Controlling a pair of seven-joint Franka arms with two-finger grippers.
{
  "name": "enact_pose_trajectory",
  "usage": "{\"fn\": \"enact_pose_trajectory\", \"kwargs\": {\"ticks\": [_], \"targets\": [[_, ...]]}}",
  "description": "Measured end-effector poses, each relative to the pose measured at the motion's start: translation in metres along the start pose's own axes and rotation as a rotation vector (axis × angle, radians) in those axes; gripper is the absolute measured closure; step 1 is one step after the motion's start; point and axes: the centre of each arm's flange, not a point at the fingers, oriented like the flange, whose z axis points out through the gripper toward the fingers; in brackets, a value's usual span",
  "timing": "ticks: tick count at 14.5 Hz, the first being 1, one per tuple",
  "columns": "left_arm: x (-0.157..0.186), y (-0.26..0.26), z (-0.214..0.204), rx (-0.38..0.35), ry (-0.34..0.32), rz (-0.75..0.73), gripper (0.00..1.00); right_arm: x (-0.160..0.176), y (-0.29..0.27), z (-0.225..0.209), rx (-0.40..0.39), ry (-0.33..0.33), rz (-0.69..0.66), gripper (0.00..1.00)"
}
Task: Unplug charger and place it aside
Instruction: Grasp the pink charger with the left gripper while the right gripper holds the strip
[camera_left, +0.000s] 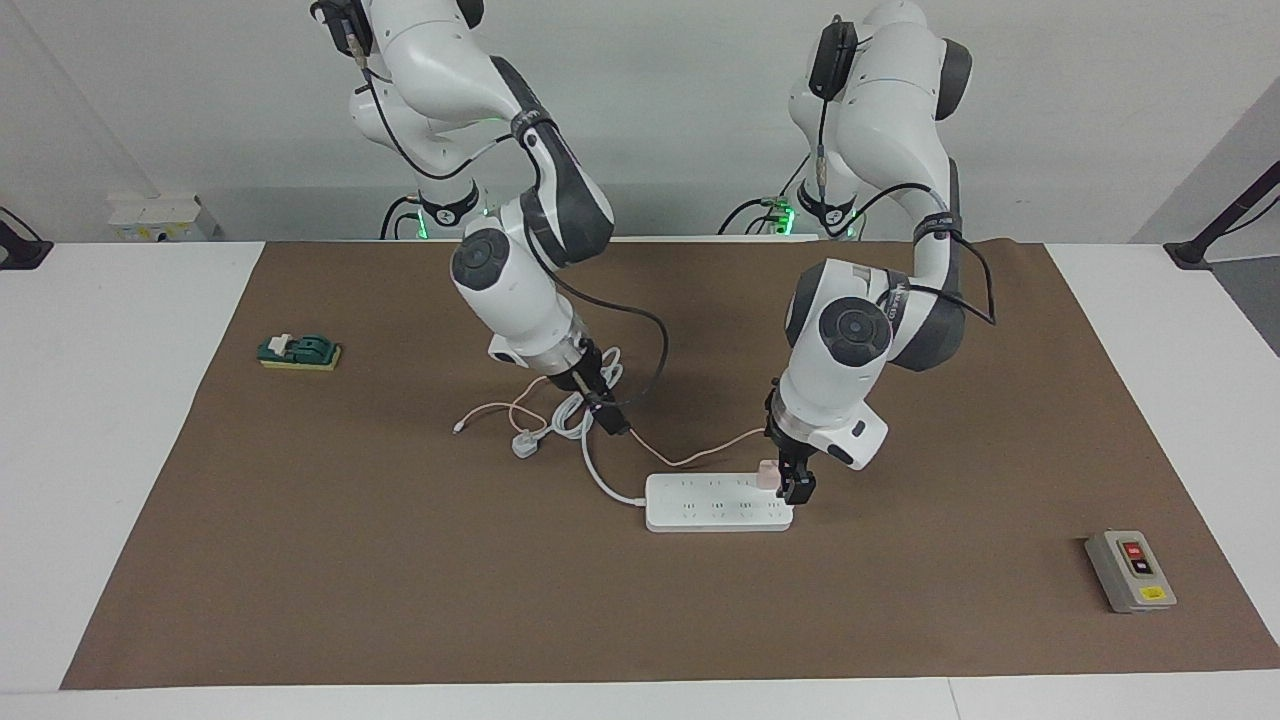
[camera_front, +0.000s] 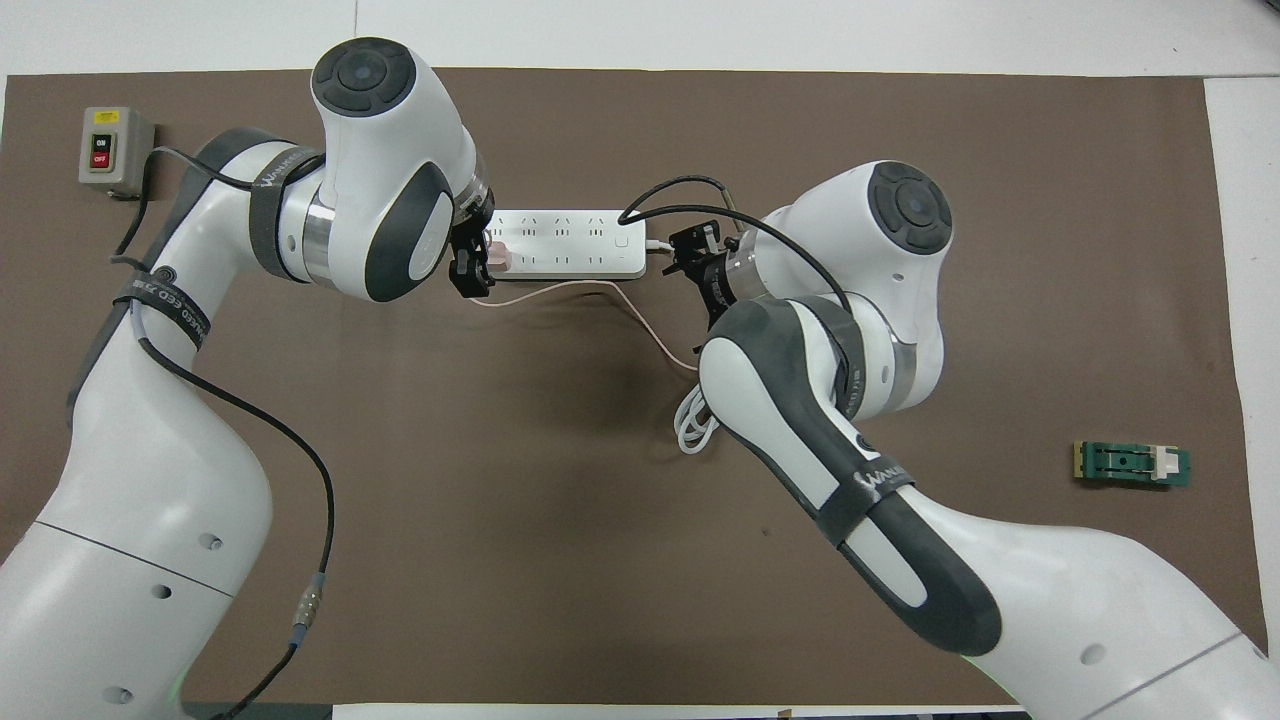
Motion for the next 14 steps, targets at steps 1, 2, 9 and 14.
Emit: {"fn": "enact_pose_trajectory", "kwargs": {"ticks": [1, 2, 9, 14], "targets": [[0.002, 0.002, -0.001, -0.014, -0.003, -0.003, 0.0, -0.002, -0.009, 0.01, 0.007, -0.005, 0.037, 0.0], [0.003, 0.004, -0.001, -0.026, -0.006, -0.006, 0.0, -0.001, -0.018, 0.018, 0.013, -0.02, 0.073, 0.0], [0.006, 0.004, 0.026, -0.069, -0.008, -0.007, 0.03, 0.013, -0.049, 0.052, 0.024, -0.11, 0.189, 0.0], [0.008, 0.001, 0.034, -0.056, 0.001, -0.005, 0.04, 0.021, -0.075, 0.066, 0.007, -0.131, 0.183, 0.0]]}}
